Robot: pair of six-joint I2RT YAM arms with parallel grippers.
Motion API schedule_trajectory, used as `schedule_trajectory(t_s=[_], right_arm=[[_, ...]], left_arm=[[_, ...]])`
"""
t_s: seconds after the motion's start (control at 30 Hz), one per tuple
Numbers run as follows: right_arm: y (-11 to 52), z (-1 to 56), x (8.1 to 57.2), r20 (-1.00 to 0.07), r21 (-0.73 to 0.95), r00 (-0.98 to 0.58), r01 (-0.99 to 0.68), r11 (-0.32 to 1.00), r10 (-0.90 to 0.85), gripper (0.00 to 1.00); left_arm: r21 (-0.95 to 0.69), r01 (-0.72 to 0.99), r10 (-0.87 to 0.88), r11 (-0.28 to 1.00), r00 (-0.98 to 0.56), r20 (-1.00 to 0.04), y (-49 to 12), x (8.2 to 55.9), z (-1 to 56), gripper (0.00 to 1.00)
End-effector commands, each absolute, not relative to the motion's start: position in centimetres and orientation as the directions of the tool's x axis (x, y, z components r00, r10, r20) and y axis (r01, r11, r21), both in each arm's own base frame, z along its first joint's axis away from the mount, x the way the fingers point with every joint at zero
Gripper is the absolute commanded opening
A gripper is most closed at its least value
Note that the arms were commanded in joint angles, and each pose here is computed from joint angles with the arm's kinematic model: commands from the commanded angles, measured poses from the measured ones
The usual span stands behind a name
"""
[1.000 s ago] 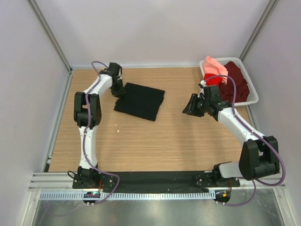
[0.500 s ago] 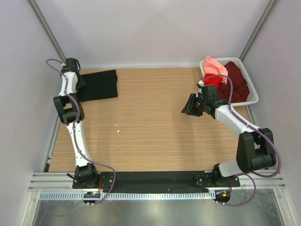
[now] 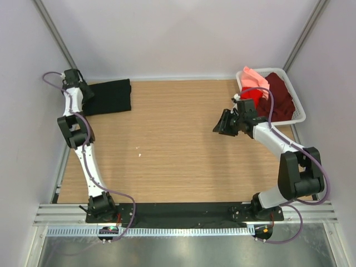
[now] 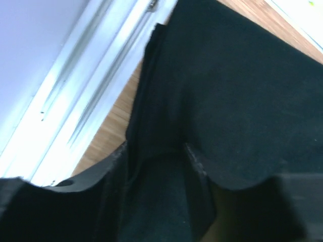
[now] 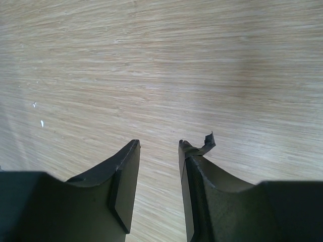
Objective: Fold and stack the t-shirts
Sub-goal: Neatly place the folded tshirt to the corner
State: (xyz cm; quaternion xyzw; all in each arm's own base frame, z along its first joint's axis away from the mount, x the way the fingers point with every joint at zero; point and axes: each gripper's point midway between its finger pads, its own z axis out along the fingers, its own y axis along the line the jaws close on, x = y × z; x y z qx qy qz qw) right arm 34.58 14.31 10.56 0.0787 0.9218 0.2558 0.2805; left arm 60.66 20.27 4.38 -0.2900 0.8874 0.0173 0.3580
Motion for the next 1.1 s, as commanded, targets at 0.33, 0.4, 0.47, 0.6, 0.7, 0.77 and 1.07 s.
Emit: schedule_trajectory(t_s=[0.33,0.4,0.47,0.6,0.7,0.77,1.07], right_arm=[[14.9,16.0,34.8,-0.562,0.537,-0.774,-0.073,0.841,0.291,1.00],[14.5,18.0,34.2,-0.582,0.522,-0.759,-0.074,0.850,0.292,1.00],[14.1,19.4,33.6,-0.597,0.513,-0.747,-0.075,0.855,0.292,1.00],[13.6,22.4,31.8,-0.628,0.516,-0.717,-0.092,0.851,0.304,1.00],[13.5,22.9,31.1,-0.627,0.517,-0.719,-0.093,0.851,0.302,1.00],[13.5,23.4,31.0,-0.631,0.528,-0.708,-0.093,0.844,0.317,1.00],[14.8,23.3,32.5,-0.637,0.564,-0.698,-0.134,0.815,0.326,1.00]], left_arm=[[-0.151,-0.523,-0.466,0.839,-0.547,-0.695,13.1,55.4,16.8,1.00],[-0.084,-0.531,-0.425,0.843,-0.562,-0.710,12.1,53.0,18.6,1.00],[-0.040,-0.550,-0.405,0.834,-0.562,-0.721,11.8,51.3,20.1,1.00],[-0.197,-0.410,-0.413,0.890,-0.548,-0.727,7.0,49.4,23.6,1.00],[-0.353,-0.241,-0.425,0.904,-0.588,-0.688,2.8,49.6,22.2,0.88],[-0.429,-0.173,-0.436,0.886,-0.621,-0.651,0.8,50.2,21.1,0.75],[-0.493,-0.134,-0.444,0.860,-0.674,-0.590,-4.9,58.2,15.2,0.00]])
